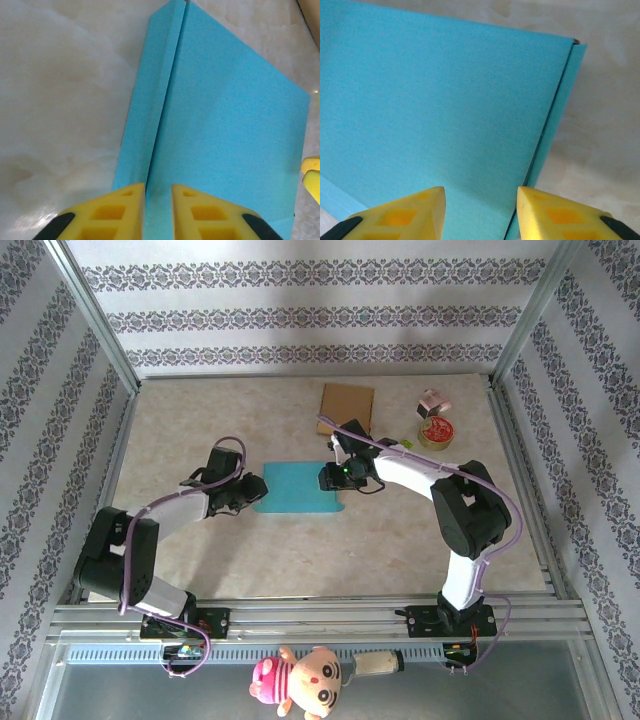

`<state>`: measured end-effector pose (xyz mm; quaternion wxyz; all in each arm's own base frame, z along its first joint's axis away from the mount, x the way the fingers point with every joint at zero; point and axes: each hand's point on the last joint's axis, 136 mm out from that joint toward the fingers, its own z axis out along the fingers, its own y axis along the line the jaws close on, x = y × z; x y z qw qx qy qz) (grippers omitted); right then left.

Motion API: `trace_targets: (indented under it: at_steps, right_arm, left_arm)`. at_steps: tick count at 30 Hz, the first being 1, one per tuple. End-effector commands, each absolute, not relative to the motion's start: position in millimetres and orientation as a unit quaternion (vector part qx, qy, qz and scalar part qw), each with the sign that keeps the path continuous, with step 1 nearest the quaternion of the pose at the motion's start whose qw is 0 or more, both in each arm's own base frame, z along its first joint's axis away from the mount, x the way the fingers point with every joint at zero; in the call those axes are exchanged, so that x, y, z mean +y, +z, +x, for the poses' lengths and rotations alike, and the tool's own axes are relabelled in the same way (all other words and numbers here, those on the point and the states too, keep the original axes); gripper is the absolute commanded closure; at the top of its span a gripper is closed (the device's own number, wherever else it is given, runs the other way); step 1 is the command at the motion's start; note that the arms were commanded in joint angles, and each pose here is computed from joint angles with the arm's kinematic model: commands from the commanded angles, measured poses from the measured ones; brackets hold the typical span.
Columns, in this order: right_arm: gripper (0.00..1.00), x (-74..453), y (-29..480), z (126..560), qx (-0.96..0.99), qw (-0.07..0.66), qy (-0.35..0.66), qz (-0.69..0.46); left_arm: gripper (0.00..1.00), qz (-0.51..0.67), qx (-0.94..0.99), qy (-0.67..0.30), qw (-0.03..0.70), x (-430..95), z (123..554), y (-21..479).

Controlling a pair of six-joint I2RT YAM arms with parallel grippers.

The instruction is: Fold the paper box

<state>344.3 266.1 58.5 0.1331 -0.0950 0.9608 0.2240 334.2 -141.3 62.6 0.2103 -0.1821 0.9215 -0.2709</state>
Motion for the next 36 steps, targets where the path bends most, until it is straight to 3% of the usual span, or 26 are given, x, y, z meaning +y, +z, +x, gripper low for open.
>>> trace_targets:
  at_steps: [1,8,15,17,19,22,24,31,36]
  right_arm:
    - [0.55,270,77,344,0.954,0.15,0.24,-0.102]
    - [0.45,250,94,363,0.953,0.204,0.215,-0.068]
    - [0.45,247,37,357,0.968,0.157,0.186,-0.056]
    - [0.5,248,25,352,0.969,0.143,0.19,-0.058]
    - [0.62,251,15,345,0.969,0.125,0.204,-0.063]
    - [0.78,253,12,341,0.968,0.117,0.215,-0.061]
    - [0.8,252,16,343,0.966,0.122,0.221,-0.056]
    - [0.79,238,16,347,0.961,0.133,0.24,-0.035]
    - [0.8,230,8,336,0.935,0.119,0.332,-0.039]
  left_arm:
    - [0.75,-0.14,0.933,-0.226,0.242,-130,333,86]
    - [0.59,-0.119,0.928,-0.191,0.296,-119,350,100]
    - [0.63,-0.111,0.943,-0.244,0.198,-150,348,36]
    - [0.69,-0.118,0.944,-0.245,0.187,-151,343,20]
    - [0.74,-0.125,0.943,-0.252,0.176,-152,338,9]
    - [0.75,-0.129,0.942,-0.256,0.175,-153,335,8]
    - [0.75,-0.128,0.939,-0.26,0.187,-152,338,17]
    - [0.6,-0.127,0.92,-0.262,0.263,-144,353,74]
    - [0.43,-0.147,0.904,-0.275,0.293,-131,357,98]
